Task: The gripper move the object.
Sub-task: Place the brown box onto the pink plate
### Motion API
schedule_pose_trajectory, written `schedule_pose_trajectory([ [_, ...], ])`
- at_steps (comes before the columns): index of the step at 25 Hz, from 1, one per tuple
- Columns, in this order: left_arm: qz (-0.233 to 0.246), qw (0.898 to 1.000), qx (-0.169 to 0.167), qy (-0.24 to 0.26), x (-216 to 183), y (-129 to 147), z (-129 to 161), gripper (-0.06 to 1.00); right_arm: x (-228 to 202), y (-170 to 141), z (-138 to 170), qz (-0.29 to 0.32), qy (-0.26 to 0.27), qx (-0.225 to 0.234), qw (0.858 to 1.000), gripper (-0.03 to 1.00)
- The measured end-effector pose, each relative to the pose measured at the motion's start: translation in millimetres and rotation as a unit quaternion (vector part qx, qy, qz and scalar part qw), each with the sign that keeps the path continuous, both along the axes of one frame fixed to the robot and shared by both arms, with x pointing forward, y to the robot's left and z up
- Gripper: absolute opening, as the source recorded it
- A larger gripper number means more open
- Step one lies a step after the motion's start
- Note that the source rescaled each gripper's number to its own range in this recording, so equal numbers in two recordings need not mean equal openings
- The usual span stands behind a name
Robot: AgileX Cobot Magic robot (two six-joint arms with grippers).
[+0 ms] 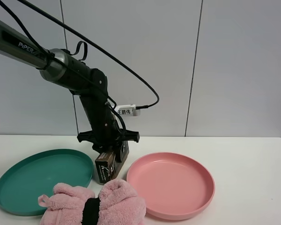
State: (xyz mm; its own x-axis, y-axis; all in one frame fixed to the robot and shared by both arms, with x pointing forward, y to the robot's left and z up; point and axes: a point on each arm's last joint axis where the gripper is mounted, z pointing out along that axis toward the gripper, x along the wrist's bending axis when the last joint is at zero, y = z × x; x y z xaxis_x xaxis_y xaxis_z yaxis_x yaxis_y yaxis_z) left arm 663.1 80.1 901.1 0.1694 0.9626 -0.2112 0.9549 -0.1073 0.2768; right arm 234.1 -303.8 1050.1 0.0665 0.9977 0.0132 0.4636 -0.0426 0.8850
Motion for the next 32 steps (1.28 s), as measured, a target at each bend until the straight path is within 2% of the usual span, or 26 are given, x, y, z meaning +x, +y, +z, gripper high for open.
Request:
schedule_pose_trajectory([
  [4,-0.01,1.0,-0.003,-0.013,2.7,-1.4,28.8,0.0,0.0,0.0,0.0,0.0,0.0,0.0,1.0,1.0],
  [9,-0.023,0.999,-0.016,-0.016,2.8,-5.3,79.8,0.0,0.0,0.0,0.0,0.0,0.0,0.0,1.0,1.0],
  [14,-0.089,0.996,-0.01,0.003,-11.2,-19.0,120.4,0.0,0.0,0.0,0.0,0.0,0.0,0.0,1.0,1.0],
  [16,-0.115,0.993,-0.013,-0.012,-16.4,-30.3,132.9,0.0,0.0,0.0,0.0,0.0,0.0,0.0,1.0,1.0],
  [20,-0.159,0.987,-0.024,-0.023,-32.2,-55.8,143.6,0.0,0.0,0.0,0.0,0.0,0.0,0.0,1.0,1.0],
  [28,-0.234,0.972,-0.029,-0.021,-78.4,-112.0,144.9,0.0,0.0,0.0,0.0,0.0,0.0,0.0,1.0,1.0],
  [32,-0.263,0.964,-0.026,-0.022,-98.2,-131.5,144.8,0.0,0.0,0.0,0.0,0.0,0.0,0.0,1.0,1.0],
])
